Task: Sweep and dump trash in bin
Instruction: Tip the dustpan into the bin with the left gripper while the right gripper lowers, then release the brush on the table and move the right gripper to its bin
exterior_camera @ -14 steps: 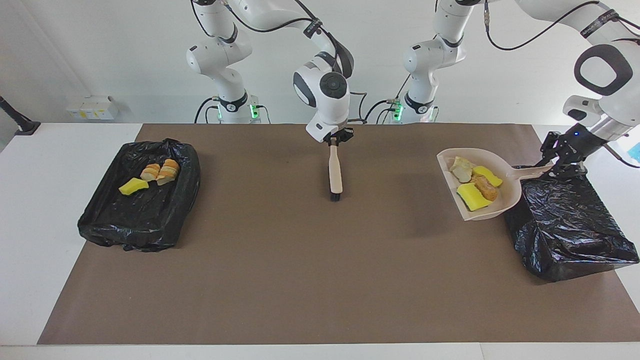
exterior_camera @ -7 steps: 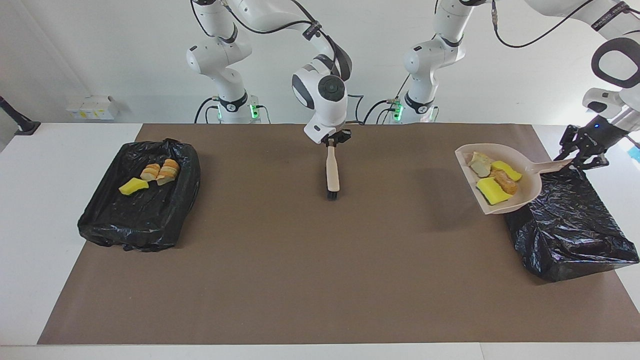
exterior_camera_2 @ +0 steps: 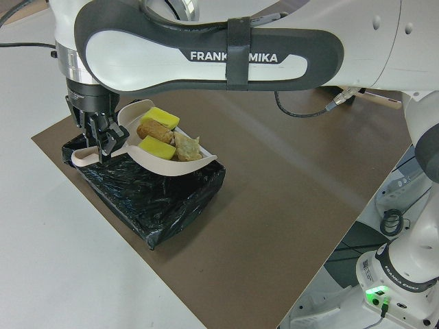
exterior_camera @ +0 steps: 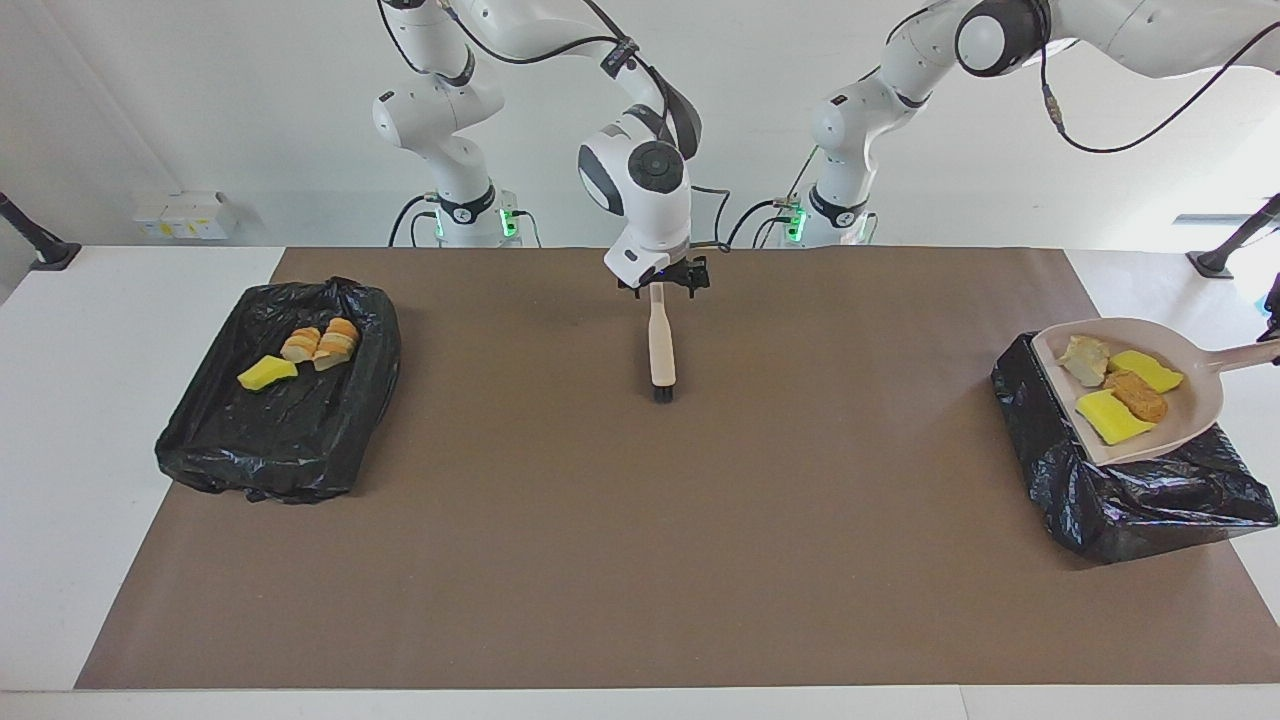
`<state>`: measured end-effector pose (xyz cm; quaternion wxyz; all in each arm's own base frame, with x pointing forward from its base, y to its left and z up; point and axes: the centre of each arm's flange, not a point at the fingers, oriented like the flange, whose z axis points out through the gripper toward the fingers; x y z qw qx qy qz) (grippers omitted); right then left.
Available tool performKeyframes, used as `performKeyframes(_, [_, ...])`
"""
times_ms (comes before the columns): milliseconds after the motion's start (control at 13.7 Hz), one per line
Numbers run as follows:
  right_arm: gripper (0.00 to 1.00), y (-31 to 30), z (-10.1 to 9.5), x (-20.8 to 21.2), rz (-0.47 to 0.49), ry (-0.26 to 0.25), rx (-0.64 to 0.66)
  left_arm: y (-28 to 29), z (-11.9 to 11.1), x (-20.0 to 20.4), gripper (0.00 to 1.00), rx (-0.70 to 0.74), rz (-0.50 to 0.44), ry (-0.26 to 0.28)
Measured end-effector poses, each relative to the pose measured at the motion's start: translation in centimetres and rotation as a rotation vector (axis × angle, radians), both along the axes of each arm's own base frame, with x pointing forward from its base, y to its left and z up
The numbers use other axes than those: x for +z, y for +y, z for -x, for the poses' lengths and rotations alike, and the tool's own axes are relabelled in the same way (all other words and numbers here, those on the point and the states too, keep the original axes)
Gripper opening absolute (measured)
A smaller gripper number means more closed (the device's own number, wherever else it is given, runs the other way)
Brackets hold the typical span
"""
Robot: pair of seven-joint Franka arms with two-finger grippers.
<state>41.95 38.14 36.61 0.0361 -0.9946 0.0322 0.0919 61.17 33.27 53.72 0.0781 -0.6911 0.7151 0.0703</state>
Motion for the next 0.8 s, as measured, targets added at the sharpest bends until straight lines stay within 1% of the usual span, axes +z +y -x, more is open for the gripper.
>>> performKeyframes(73, [1.00,-1.5,-2.0,1.0,0.011,-0.041,-0.016,0.3,-0.1,0.5,0.32,0.028,-0.051,-0.006])
performKeyframes(218, [1.00,-5.3,-6.1,2.7,0.033,-0.109,-0.062,0.2,-0.7,1.6,0.32,0.086,-0.197,-0.026])
performKeyframes(291, [1.00,-7.3,-7.8,3.5,0.042,-0.135,-0.080,-0.4,-1.2,2.0,0.32,0.087,-0.260,-0.032])
performKeyframes(364, [1.00,-9.5,-9.4,4.0,0.048,-0.153,-0.096,-1.4,-1.8,2.3,0.32,0.071,-0.316,-0.026])
performKeyframes(510, [1.00,-13.6,-11.7,4.6,0.073,-0.180,-0.121,-4.0,-3.1,2.6,0.32,0.009,-0.437,0.004])
performKeyframes(583, [1.00,-15.7,-12.6,4.8,0.092,-0.194,-0.132,-5.5,-3.6,2.9,0.32,-0.009,-0.486,0.010])
performKeyframes(801, [1.00,-20.7,-14.2,6.4,0.153,-0.236,-0.169,-7.9,-3.3,4.2,0.32,-0.016,-0.587,0.006])
